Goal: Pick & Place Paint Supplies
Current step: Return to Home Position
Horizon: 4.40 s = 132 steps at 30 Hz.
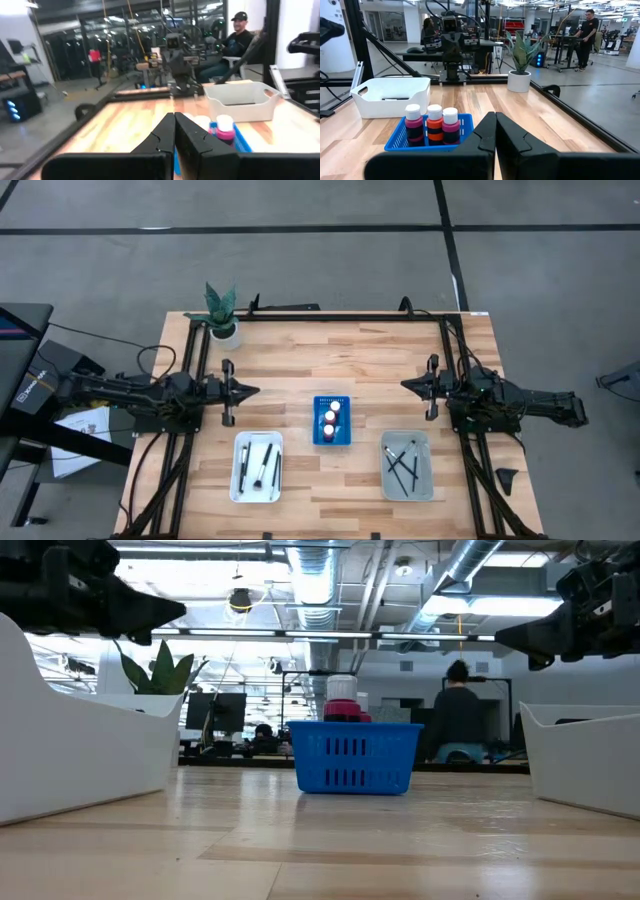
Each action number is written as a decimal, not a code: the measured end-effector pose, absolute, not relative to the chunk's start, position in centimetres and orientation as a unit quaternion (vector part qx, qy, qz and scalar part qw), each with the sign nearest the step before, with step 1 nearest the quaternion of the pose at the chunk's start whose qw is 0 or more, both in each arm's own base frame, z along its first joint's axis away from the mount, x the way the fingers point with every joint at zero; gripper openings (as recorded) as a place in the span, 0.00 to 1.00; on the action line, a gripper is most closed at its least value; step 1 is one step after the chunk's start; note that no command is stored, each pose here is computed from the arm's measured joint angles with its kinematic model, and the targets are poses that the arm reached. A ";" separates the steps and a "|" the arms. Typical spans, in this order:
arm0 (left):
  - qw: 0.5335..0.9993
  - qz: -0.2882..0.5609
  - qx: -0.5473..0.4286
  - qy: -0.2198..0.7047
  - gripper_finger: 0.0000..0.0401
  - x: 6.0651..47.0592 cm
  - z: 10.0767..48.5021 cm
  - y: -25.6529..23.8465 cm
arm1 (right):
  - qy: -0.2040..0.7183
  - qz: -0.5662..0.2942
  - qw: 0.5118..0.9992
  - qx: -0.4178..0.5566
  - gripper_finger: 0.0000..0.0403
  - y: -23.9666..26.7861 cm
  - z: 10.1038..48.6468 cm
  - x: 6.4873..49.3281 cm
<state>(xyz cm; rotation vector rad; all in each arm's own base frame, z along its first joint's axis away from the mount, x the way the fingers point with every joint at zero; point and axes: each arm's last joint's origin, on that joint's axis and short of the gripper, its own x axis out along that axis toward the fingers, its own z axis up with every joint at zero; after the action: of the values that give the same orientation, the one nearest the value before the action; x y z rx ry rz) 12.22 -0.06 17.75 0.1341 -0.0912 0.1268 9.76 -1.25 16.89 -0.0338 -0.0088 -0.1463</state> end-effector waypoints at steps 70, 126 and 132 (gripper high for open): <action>0.999 -0.021 0.036 0.031 0.00 10.6 16.1 -0.5 | -0.005 -0.073 0.997 -0.017 0.00 -1.3 16.9 9.8; 0.999 -0.021 0.036 0.031 0.00 10.6 16.1 -0.5 | -0.005 -0.073 0.997 -0.017 0.00 -1.3 16.9 9.8; 0.999 -0.021 0.036 0.031 0.00 10.6 16.1 -0.5 | -0.005 -0.073 0.997 -0.017 0.00 -1.3 16.9 9.8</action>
<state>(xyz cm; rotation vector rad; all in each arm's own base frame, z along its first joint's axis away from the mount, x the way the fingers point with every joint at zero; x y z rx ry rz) 10.58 -0.45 16.10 0.0715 0.0618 -0.0427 9.76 -1.25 16.89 -0.0339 -0.0090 -0.1462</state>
